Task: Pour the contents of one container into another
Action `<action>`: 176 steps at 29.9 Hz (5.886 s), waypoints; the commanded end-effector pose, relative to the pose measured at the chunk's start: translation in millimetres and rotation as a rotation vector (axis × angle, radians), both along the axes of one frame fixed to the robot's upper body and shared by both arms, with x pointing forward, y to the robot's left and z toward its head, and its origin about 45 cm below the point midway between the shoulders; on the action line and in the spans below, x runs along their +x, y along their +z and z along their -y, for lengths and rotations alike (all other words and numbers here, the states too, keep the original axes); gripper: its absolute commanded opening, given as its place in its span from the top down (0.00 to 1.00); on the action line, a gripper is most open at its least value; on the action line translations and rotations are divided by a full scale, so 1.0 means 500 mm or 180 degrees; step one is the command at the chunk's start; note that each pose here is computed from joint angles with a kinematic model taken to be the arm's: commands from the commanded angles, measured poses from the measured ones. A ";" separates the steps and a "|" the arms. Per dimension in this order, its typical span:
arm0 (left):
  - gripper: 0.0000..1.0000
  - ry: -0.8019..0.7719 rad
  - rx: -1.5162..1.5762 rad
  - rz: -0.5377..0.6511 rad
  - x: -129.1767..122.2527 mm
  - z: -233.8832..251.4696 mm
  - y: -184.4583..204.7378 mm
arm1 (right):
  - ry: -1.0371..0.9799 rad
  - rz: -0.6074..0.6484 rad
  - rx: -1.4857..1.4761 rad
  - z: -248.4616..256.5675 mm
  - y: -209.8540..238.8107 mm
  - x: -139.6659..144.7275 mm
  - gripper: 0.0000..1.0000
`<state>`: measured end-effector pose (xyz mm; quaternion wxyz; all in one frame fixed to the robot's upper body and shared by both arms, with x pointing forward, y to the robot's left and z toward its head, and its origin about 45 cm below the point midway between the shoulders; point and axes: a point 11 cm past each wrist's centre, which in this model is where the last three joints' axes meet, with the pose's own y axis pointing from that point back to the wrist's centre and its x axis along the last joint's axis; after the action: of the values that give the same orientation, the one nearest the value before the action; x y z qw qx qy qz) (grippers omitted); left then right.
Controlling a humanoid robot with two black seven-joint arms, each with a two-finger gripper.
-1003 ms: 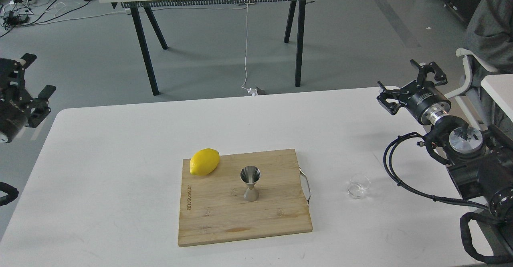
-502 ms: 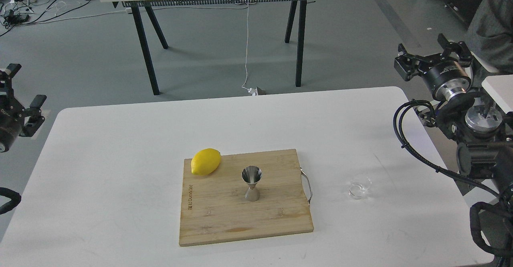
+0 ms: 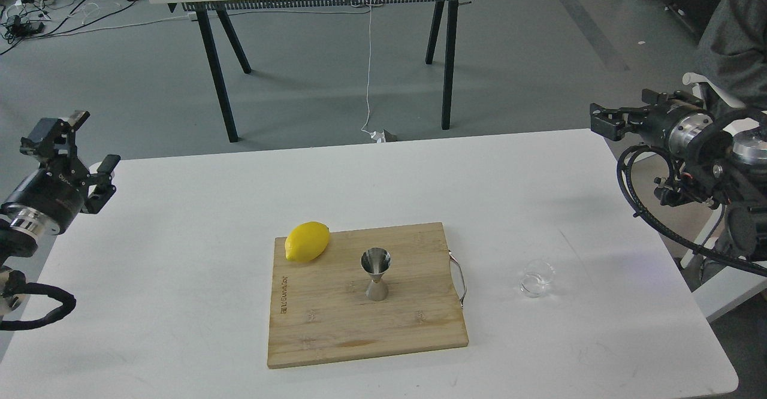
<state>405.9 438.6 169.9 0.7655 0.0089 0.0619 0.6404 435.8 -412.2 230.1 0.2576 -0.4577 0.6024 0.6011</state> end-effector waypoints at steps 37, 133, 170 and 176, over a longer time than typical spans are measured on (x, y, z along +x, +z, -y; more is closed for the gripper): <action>0.00 -0.0066 0.0062 -0.0344 -0.021 0.038 -0.084 | 0.0516 0.0358 0.0383 -0.105 -0.224 -0.346 0.01; 0.00 0.0001 0.0175 -0.0560 -0.047 0.025 -0.126 | 0.0532 -0.0428 0.0202 -0.204 -0.370 -0.366 0.02; 0.00 0.0009 0.0170 -0.0566 -0.047 0.025 -0.128 | 0.0549 -0.0444 0.0148 -0.202 -0.376 -0.373 0.28; 0.00 0.0031 0.0176 -0.0575 -0.049 0.021 -0.130 | 0.0549 -0.0444 0.0149 -0.202 -0.376 -0.374 0.32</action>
<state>382.2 426.1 105.7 0.7554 0.0860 0.1127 0.6398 248.9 -311.4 42.1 0.1729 -0.4587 0.5631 0.6653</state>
